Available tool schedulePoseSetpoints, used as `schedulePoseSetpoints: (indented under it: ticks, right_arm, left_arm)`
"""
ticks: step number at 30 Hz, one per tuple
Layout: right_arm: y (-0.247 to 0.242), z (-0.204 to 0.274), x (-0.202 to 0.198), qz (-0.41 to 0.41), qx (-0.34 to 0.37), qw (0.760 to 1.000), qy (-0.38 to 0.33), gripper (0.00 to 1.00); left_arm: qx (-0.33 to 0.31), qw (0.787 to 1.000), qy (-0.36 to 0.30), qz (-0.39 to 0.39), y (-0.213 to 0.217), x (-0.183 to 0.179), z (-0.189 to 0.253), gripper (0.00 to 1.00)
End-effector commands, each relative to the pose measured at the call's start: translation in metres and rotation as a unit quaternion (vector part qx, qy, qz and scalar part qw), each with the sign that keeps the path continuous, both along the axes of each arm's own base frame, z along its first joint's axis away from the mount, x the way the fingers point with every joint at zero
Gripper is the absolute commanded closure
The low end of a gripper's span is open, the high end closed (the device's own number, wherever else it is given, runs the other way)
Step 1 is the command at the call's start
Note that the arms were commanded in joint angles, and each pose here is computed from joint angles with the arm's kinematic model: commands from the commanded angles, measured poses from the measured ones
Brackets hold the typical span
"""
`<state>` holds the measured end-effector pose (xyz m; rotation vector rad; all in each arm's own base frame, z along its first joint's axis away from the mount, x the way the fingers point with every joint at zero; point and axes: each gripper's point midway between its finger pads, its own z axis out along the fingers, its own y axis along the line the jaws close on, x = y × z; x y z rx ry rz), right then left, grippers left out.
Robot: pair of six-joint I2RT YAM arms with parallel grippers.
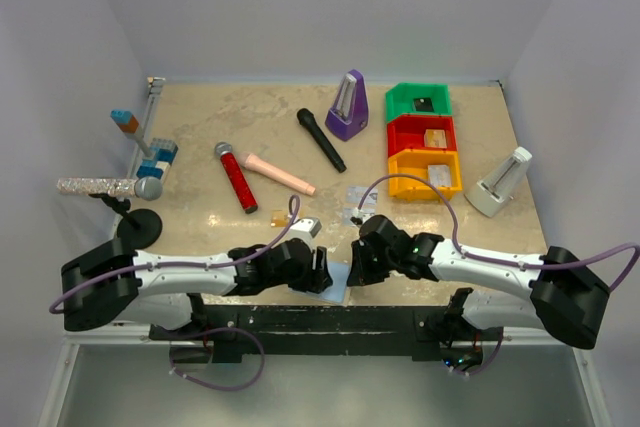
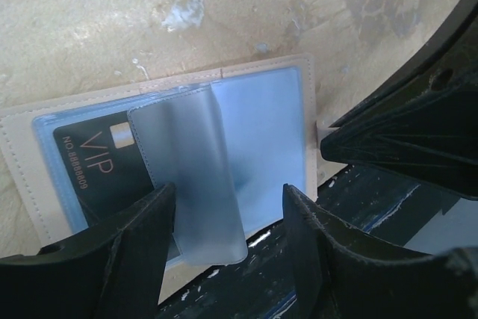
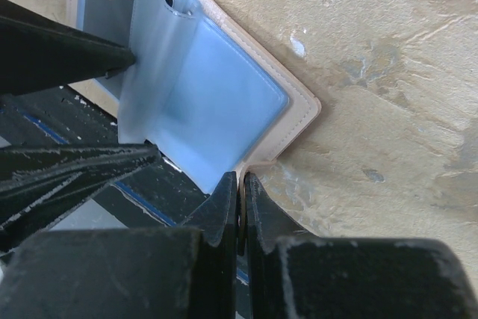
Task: Take the credit cards out of the card holder
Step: Remove the credit card from the card holder.
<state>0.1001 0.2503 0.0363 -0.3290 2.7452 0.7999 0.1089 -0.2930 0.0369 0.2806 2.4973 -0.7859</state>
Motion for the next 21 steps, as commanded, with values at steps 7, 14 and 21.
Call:
schedulePoseSetpoints:
  ticks: [7, 14, 21]
  right_arm:
    - [0.002, 0.002, 0.001, 0.003, 0.012, 1.0, -0.011, 1.0]
    - [-0.003, -0.002, 0.0, -0.004, 0.004, 1.0, -0.011, 1.0]
    - [-0.005, -0.004, 0.0, -0.011, 0.003, 1.0, -0.011, 1.0]
  left_arm:
    - [-0.034, 0.997, 0.003, -0.076, -0.022, -0.014, 0.005, 0.37]
    - [-0.063, 0.991, -0.006, -0.115, -0.041, -0.018, 0.019, 0.37]
    - [-0.075, 0.985, 0.003, -0.153, -0.061, -0.023, 0.021, 0.38]
